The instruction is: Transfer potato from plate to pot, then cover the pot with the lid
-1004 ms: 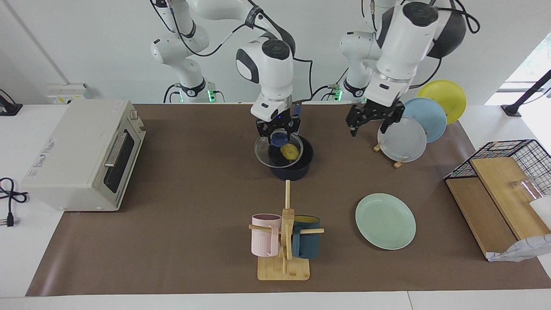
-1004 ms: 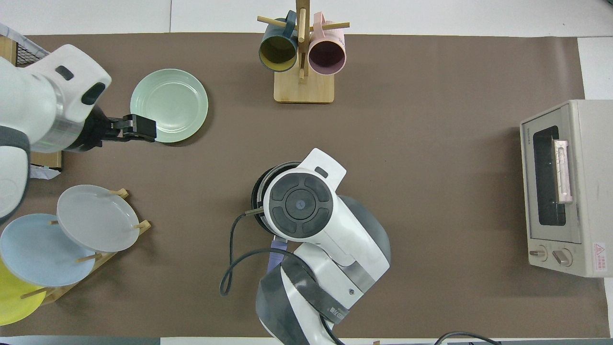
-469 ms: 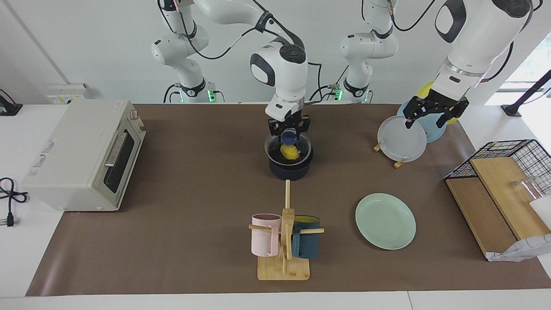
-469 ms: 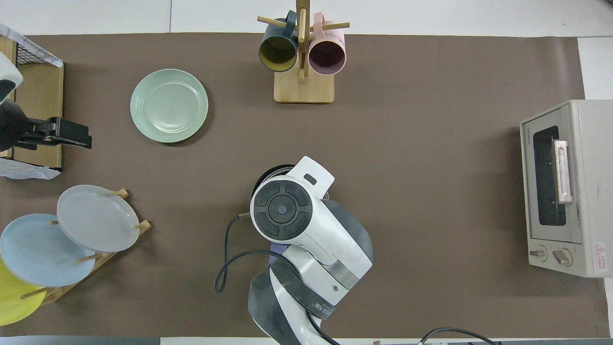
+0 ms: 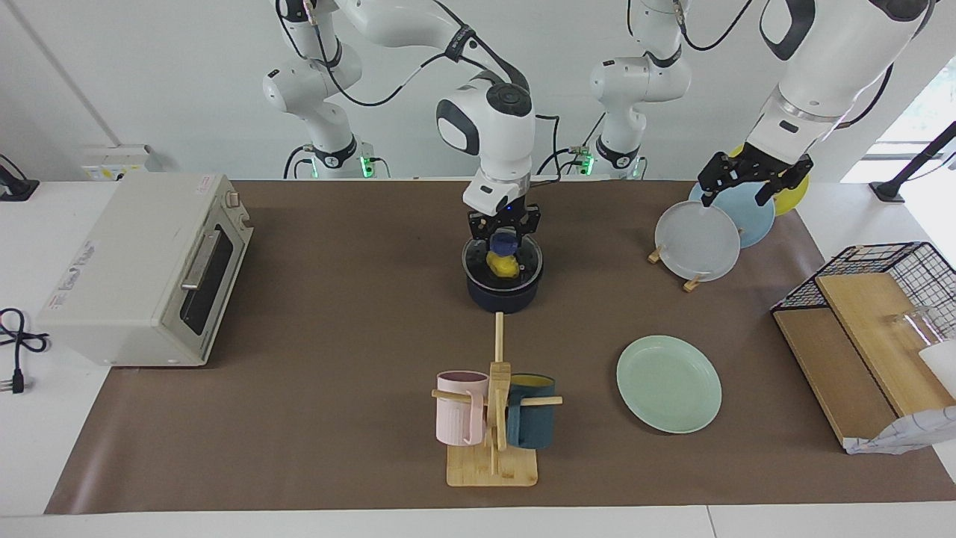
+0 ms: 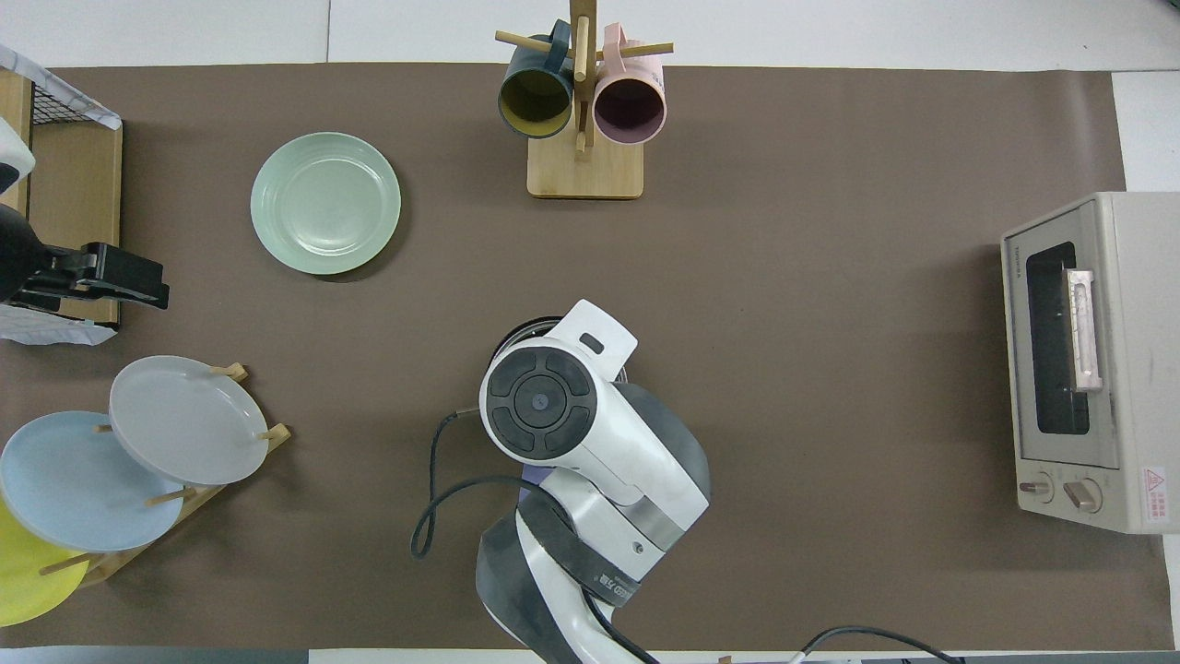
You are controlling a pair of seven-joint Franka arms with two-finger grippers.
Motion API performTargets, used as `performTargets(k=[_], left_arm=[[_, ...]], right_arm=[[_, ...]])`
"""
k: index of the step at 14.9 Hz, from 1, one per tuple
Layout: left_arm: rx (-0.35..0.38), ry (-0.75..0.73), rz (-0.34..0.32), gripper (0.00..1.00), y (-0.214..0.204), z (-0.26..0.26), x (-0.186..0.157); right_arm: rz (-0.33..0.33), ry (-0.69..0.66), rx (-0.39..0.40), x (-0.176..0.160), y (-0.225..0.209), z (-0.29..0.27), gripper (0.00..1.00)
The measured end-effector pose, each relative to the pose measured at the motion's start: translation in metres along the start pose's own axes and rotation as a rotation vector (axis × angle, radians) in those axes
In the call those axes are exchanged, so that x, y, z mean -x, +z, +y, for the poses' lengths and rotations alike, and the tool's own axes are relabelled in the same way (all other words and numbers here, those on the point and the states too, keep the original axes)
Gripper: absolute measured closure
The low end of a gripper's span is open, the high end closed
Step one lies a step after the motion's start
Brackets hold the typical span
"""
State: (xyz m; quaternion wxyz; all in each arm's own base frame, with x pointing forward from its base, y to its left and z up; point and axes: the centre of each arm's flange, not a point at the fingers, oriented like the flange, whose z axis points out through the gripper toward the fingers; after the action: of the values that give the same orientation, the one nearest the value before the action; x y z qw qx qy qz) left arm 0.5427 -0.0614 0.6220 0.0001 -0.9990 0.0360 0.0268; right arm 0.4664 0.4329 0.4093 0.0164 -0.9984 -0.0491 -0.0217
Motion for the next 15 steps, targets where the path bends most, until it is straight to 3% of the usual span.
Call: performTargets(k=[7, 12, 15], left_arm=[[0.003, 0.004, 0.081, 0.00, -0.007, 0.003, -0.009], [0.004, 0.004, 0.075, 0.00, -0.005, 0.002, -0.011], [0.002, 0.004, 0.032, 0.00, -0.001, 0.002, -0.007]], right_arm=[[0.009, 0.000, -0.006, -0.003, 0.004, -0.002, 0.35], [0.020, -0.002, -0.010, -0.005, 0.005, -0.002, 0.35], [0.022, -0.007, -0.006, -0.004, 0.006, -0.003, 0.35]])
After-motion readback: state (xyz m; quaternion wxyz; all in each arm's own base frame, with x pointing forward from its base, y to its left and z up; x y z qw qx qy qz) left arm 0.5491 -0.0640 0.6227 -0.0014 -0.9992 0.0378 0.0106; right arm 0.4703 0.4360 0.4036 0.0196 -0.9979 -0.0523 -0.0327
